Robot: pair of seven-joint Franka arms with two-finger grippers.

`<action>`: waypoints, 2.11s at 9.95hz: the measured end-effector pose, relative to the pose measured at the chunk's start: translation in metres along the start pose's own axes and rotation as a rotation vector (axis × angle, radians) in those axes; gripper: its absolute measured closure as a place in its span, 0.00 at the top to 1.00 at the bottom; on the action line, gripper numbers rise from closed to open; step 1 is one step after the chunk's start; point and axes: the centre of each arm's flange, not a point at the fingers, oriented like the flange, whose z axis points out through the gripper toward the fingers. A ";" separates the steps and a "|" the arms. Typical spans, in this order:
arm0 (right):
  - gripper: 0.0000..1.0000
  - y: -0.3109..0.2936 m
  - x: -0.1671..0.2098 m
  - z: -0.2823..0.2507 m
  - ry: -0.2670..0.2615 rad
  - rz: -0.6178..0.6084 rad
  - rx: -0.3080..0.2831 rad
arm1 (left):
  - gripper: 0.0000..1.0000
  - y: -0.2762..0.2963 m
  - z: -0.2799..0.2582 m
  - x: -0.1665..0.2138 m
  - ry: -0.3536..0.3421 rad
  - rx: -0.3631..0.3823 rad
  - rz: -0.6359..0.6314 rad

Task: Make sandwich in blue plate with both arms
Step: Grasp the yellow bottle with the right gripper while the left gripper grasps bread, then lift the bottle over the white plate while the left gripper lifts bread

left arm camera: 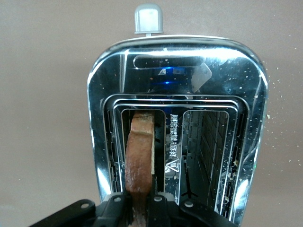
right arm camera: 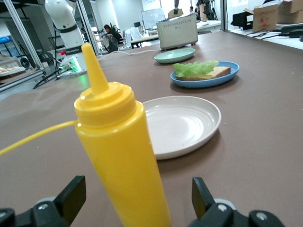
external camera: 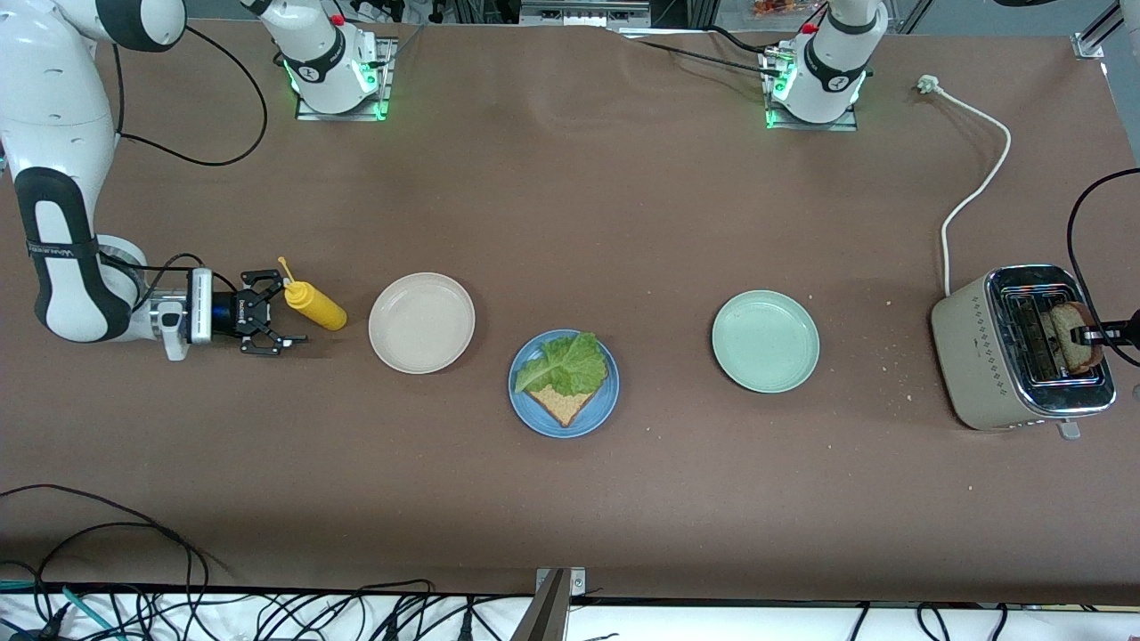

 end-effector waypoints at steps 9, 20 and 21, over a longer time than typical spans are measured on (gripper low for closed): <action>0.35 0.005 0.002 0.015 0.040 0.113 0.029 | 0.09 0.012 -0.059 -0.016 0.066 0.004 0.015; 0.13 0.075 0.251 0.063 -0.572 0.597 -0.180 | 0.09 0.025 -0.193 -0.127 0.084 -0.072 0.057; 0.14 0.080 0.279 0.089 -0.667 0.614 -0.228 | 0.09 0.026 -0.198 -0.135 0.082 -0.087 0.056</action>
